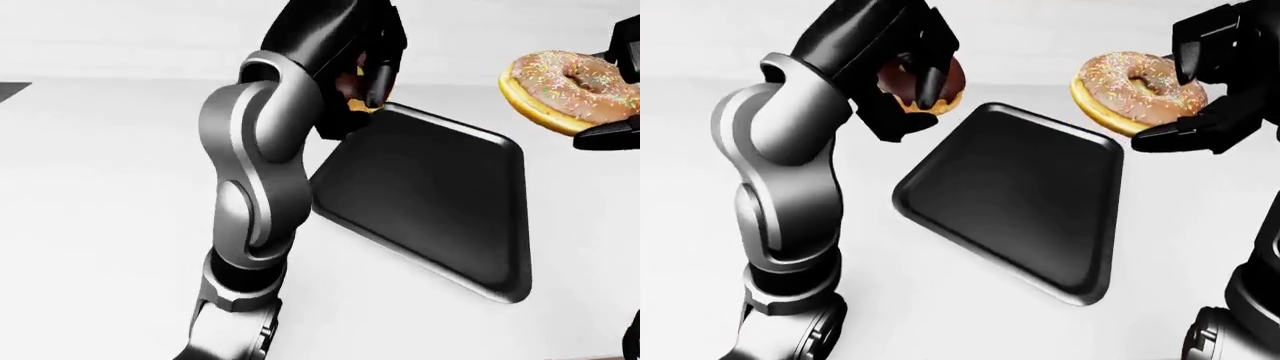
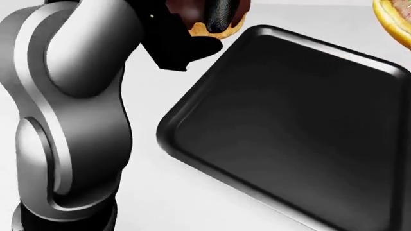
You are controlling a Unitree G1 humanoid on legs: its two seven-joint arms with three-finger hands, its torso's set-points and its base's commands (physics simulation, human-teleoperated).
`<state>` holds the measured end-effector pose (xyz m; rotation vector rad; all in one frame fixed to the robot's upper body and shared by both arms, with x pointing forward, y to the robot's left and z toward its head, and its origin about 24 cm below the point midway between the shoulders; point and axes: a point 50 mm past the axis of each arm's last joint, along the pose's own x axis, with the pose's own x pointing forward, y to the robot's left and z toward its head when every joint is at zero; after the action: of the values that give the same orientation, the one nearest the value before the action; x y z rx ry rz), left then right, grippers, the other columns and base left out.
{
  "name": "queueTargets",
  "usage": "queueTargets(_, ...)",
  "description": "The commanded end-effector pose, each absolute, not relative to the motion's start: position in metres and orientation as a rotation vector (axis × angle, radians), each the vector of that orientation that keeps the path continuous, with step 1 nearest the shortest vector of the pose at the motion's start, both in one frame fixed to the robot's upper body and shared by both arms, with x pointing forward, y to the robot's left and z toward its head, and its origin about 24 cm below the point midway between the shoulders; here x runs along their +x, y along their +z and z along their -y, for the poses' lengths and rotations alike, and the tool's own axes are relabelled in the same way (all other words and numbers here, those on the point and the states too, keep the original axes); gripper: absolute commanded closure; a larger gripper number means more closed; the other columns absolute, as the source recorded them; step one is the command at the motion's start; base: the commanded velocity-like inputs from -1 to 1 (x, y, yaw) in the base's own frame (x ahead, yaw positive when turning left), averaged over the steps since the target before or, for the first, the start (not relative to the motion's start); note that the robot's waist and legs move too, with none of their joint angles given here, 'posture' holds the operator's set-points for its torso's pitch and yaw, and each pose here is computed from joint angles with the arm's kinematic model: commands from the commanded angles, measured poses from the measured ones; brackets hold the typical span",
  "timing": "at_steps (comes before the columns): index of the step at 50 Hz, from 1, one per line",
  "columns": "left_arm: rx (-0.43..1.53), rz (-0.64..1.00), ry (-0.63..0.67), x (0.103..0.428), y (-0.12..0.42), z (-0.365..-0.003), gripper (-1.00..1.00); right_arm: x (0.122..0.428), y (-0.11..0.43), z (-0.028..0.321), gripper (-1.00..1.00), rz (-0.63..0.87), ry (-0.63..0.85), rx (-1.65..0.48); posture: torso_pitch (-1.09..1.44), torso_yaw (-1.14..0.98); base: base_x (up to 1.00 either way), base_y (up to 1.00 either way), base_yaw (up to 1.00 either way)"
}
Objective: Move the dessert items from the plate to the tray.
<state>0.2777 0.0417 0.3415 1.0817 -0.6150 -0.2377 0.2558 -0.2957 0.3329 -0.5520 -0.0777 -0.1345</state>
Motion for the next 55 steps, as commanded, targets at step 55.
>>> queueTargets(55, 0.984, 0.433, -0.669, 0.309, 0.251, 0.040, 0.77, 0.250, 0.342, 0.309, 0.98, 0.123, -0.210, -0.562, 0.00, 0.00, 0.00, 0.00, 0.00)
